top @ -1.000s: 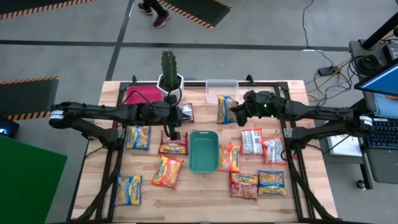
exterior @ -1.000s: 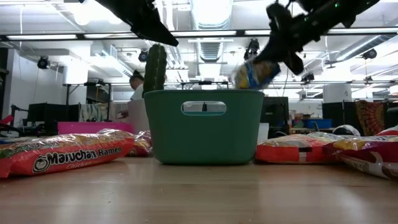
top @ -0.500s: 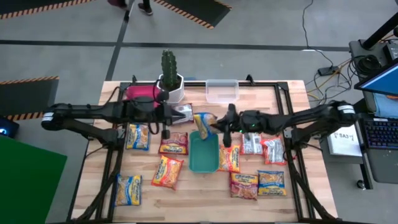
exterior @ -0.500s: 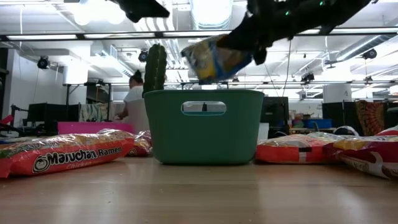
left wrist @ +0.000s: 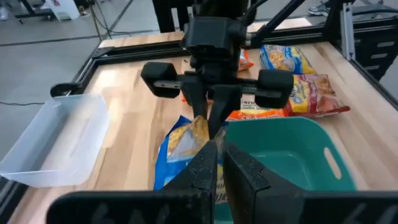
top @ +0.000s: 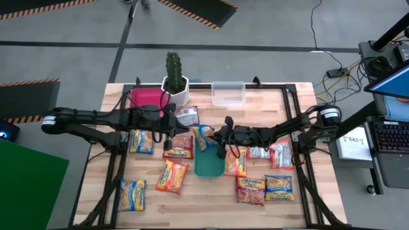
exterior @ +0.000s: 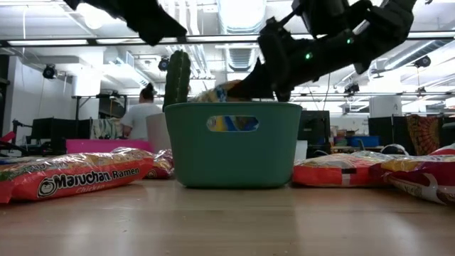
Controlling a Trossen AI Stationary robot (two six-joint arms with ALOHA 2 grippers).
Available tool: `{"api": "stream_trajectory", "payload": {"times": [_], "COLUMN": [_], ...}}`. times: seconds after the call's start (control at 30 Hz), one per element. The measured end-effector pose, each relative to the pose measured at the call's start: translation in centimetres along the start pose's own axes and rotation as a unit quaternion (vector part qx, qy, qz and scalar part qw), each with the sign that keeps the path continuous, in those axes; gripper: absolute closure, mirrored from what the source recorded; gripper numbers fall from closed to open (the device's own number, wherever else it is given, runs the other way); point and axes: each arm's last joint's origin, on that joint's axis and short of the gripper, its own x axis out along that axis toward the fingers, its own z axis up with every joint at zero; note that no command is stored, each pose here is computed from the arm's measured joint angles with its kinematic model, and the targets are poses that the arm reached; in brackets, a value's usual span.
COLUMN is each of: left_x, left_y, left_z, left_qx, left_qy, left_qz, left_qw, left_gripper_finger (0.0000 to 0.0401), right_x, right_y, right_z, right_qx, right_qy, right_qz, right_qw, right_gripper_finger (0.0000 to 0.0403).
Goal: Sort Maruchan noodles
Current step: Put the blue noodle pack into the green bin
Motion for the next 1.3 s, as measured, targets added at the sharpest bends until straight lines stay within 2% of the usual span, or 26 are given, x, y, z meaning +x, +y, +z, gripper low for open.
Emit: {"api": "stream_trajectory", "payload": {"times": [0.27,0.53,0.73,0.9,1.1,1.3], "left_x": [1.7,2.7,3.4,3.8,4.0,3.9], "left_y": [-0.3,-0.4,-0.5,-0.5,-0.5,-0.6], "left_z": [-2.1,-3.3,-3.8,-4.2,-4.5,-5.2], "left_qx": [-0.018,-0.016,-0.012,-0.009,-0.004,-0.002], "left_qy": [-0.005,0.011,0.030,0.048,0.061,0.096], "left_qz": [-0.023,-0.024,-0.026,-0.027,-0.028,-0.032], "left_qw": [1.000,1.000,0.999,0.998,0.998,0.995], "left_gripper_finger": [0.0385,0.0336,0.0302,0.0290,0.0289,0.0289], "right_x": [0.2,0.1,0.0,-0.1,-0.1,0.2], "right_y": [0.2,0.1,0.0,0.0,0.0,0.3], "right_z": [-0.8,-1.0,-1.1,-0.8,0.0,2.1], "right_qx": [-0.009,-0.013,-0.017,-0.012,-0.014,-0.035], "right_qy": [0.020,0.038,0.049,0.069,0.130,0.208], "right_qz": [-0.008,-0.010,-0.019,-0.021,-0.030,-0.038], "right_qw": [1.000,0.999,0.998,0.997,0.991,0.977], "right_gripper_finger": [0.0394,0.0384,0.0343,0.0300,0.0253,0.0218]}}
